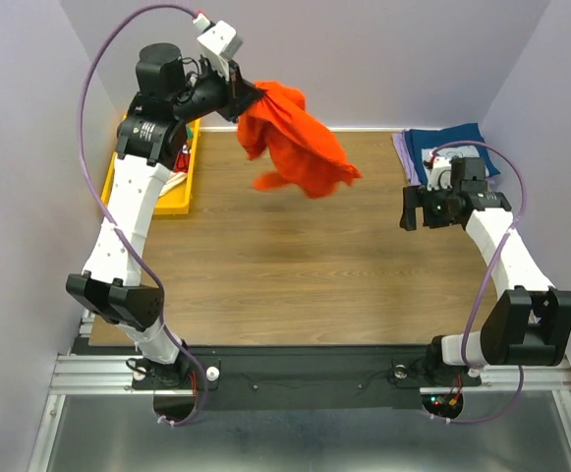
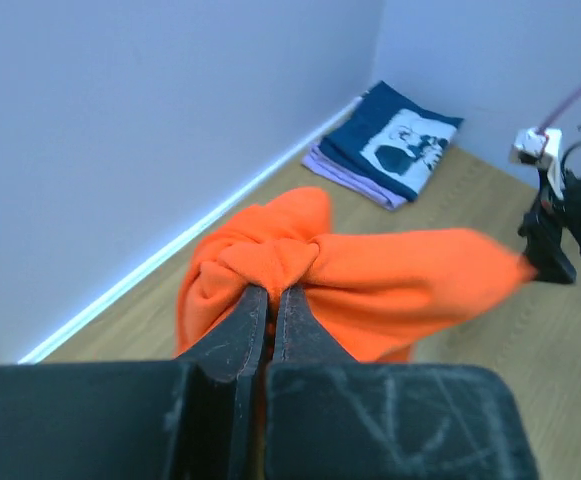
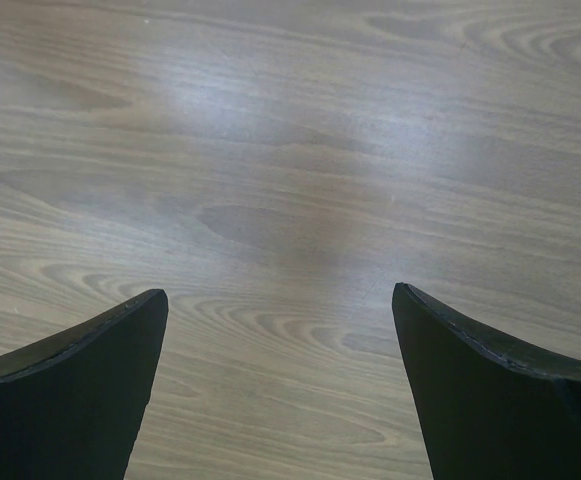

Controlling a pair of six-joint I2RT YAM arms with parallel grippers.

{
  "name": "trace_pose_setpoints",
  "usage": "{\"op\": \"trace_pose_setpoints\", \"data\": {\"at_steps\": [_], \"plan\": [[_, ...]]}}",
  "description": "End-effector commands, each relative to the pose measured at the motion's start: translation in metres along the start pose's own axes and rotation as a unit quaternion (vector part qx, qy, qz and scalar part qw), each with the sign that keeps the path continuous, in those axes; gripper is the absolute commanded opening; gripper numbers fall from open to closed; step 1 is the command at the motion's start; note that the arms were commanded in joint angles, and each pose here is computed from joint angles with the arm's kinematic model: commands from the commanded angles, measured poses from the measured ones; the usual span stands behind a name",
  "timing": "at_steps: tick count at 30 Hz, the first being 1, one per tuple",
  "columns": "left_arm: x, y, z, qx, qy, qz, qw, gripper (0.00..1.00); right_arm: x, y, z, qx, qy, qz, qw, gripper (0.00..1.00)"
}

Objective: Fold and stack the t-shirts
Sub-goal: Move the tshirt to the center of the board, then flatten the tshirt out

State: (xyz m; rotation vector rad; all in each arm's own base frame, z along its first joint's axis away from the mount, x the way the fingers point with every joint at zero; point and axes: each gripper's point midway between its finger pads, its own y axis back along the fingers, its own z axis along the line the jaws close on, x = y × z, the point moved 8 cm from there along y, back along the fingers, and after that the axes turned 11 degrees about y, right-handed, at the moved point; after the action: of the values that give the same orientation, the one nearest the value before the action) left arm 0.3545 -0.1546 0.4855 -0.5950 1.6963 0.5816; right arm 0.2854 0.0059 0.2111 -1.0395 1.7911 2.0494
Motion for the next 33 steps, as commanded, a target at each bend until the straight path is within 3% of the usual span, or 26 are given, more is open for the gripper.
{"op": "trace_pose_setpoints", "data": {"at_steps": [1, 3, 5, 6, 7, 8, 9, 10, 16, 22, 27, 33], "plan": [[0.031, 0.012, -0.006, 0.072, -0.016, 0.043, 0.996, 0.0, -0.023, 0.022, -0.009, 0.019, -0.004, -0.061, 0.998, 1.0], [0.081, 0.017, 0.006, 0.059, -0.034, 0.102, 0.992, 0.02, -0.023, 0.025, -0.011, 0.02, -0.004, -0.065, 0.998, 1.0], [0.125, 0.024, 0.02, 0.027, -0.035, 0.151, 0.988, 0.32, -0.021, 0.028, -0.012, 0.023, 0.001, -0.068, 0.997, 1.0], [0.173, 0.033, 0.033, 0.012, -0.046, 0.207, 0.977, 0.43, -0.02, 0.028, -0.011, 0.019, 0.004, -0.069, 0.997, 1.0], [0.196, 0.041, 0.039, -0.001, -0.047, 0.234, 0.971, 0.51, -0.019, 0.029, -0.01, 0.015, 0.006, -0.069, 0.997, 1.0], [0.216, 0.053, 0.055, -0.023, -0.046, 0.255, 0.966, 0.67, -0.016, 0.028, -0.008, 0.004, 0.015, -0.069, 0.997, 1.0], [0.247, 0.067, 0.061, -0.031, -0.032, 0.285, 0.957, 0.77, -0.014, 0.027, -0.006, -0.005, 0.017, -0.065, 0.998, 1.0], [0.257, 0.075, 0.068, -0.032, -0.037, 0.292, 0.955, 0.95, -0.012, 0.025, -0.005, -0.013, 0.02, -0.062, 0.998, 1.0], [0.28, 0.094, 0.063, 0.003, -0.019, 0.306, 0.952, 0.97, 0.003, -0.002, 0.005, -0.102, 0.01, -0.023, 0.995, 1.0], [0.296, 0.076, 0.057, -0.016, -0.042, 0.295, 0.954, 0.84, 0.007, -0.01, 0.024, -0.203, 0.019, -0.034, 0.978, 0.79], [0.295, 0.05, 0.074, -0.037, 0.029, 0.293, 0.955, 0.75, 0.011, -0.017, 0.076, -0.251, 0.118, -0.012, 0.961, 0.7], [0.291, 0.029, 0.09, -0.062, 0.101, 0.282, 0.952, 0.76, 0.032, -0.046, 0.146, -0.267, 0.26, 0.058, 0.926, 0.67]]}}
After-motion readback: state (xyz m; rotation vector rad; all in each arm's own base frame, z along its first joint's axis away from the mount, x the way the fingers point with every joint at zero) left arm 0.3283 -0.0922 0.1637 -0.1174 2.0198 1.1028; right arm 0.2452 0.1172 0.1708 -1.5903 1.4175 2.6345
